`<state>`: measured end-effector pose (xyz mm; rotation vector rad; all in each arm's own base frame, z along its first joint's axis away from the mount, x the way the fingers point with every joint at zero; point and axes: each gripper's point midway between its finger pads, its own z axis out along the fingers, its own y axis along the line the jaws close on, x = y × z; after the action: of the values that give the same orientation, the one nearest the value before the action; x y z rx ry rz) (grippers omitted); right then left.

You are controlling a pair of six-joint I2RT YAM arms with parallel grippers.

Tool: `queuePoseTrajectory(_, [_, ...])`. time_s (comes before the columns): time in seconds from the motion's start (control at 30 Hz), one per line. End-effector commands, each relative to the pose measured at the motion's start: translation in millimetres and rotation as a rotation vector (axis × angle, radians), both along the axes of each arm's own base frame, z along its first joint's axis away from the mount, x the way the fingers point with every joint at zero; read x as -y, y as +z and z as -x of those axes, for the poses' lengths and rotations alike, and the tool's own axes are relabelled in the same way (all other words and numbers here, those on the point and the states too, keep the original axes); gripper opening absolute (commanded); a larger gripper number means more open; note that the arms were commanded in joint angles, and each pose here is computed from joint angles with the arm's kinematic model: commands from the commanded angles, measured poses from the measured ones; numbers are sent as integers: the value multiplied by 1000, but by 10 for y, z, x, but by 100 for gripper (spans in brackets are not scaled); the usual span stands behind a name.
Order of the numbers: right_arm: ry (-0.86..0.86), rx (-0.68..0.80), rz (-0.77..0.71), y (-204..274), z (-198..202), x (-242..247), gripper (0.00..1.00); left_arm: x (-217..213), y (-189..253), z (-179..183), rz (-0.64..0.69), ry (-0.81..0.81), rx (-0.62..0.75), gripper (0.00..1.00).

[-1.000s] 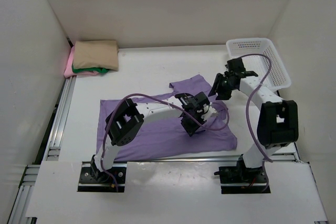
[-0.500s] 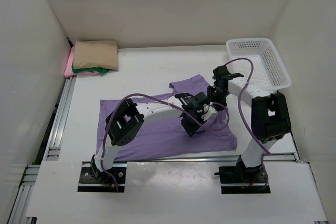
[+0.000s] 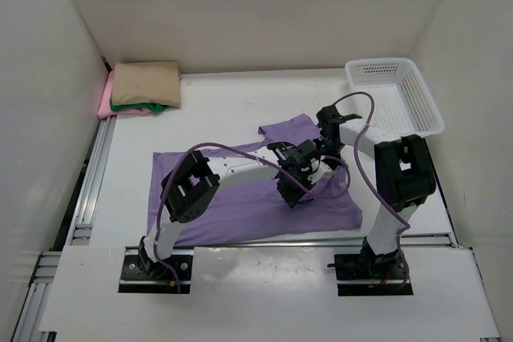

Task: Fold and stack the t-shirts
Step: Fold the flattened tshirt in 1/3 of the way

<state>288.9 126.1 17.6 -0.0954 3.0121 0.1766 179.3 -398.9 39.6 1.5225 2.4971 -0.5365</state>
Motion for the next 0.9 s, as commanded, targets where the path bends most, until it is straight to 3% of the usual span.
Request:
queuePoseTrajectory(0.0, [-9, 59, 29, 141, -60, 60, 2, 93, 278, -66, 63, 2, 43, 26])
queuePoseTrajectory(0.23, [-106, 168, 4, 344, -138, 172, 1, 13, 288, -355, 47, 66, 92, 19])
queuePoseTrajectory(0.37, [-227, 205, -90, 338, -135, 248, 1, -80, 299, -576, 35, 117, 112, 17])
queuePoseTrajectory(0.87, [-406, 284, -225, 281, -337, 372, 1, -276, 104, -1105, -20, 232, 149, 17])
